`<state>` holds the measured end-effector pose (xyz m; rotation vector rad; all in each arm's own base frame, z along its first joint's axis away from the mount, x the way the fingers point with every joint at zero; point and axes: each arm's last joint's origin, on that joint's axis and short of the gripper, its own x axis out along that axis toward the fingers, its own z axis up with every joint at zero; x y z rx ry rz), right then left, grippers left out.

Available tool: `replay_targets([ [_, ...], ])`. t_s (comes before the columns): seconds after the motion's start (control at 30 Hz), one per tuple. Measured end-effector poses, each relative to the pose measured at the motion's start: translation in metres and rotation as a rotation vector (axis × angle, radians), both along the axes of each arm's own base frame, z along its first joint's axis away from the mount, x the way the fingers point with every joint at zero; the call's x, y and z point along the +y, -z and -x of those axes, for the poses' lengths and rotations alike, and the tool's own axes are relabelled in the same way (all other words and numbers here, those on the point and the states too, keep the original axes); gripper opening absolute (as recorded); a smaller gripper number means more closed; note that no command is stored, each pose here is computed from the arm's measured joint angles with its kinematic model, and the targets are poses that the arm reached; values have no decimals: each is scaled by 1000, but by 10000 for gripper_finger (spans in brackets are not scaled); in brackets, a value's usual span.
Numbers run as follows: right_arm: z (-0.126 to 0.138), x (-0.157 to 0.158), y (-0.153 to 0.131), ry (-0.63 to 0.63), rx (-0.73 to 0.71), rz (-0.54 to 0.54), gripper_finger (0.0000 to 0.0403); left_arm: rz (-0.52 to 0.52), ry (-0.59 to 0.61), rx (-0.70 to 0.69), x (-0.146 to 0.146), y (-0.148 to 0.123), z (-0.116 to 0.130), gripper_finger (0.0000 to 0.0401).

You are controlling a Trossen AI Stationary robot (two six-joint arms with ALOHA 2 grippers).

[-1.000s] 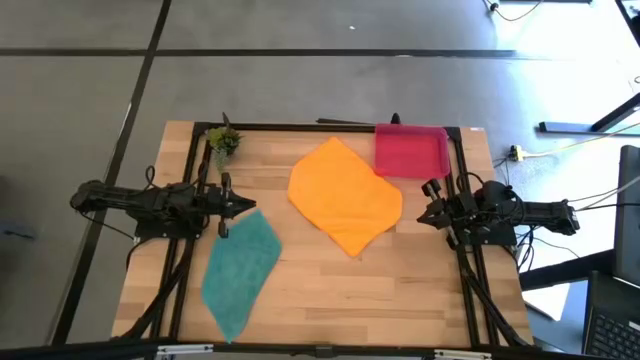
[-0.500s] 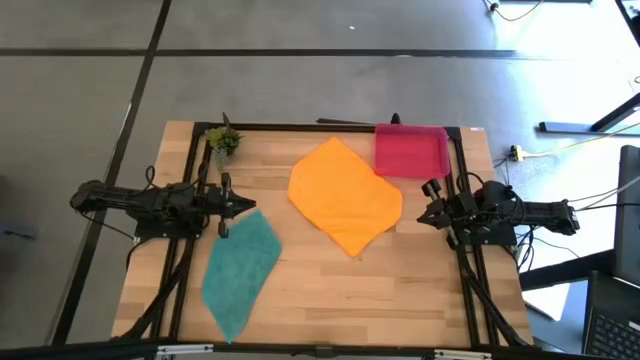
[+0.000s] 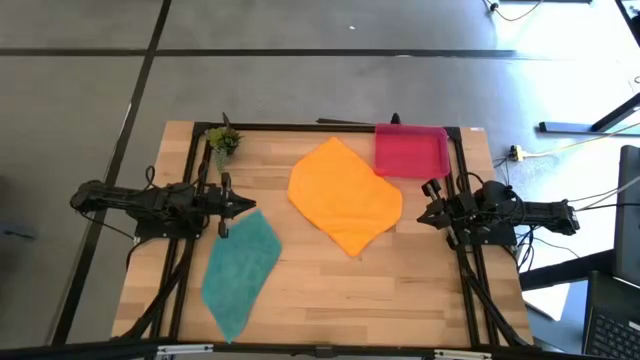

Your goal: Roll microfiber towels into tight, uniform cylinder then place into a basket

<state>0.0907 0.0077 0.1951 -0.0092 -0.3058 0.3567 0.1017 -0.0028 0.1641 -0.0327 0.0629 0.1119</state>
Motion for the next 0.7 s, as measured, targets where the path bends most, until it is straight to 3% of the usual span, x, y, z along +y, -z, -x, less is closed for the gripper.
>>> replay_targets([
  [0.3, 0, 0, 0, 24, -29, 75, 4, 5, 0, -1, 0, 0, 0, 25],
  [0.47, 0, 0, 0, 13, -21, 59, 3, 120, -6, -74, 0, -6, 0, 25],
  [0.7, 0, 0, 0, 11, -21, 59, 2, 74, 66, -168, -2, -23, 1, 25],
])
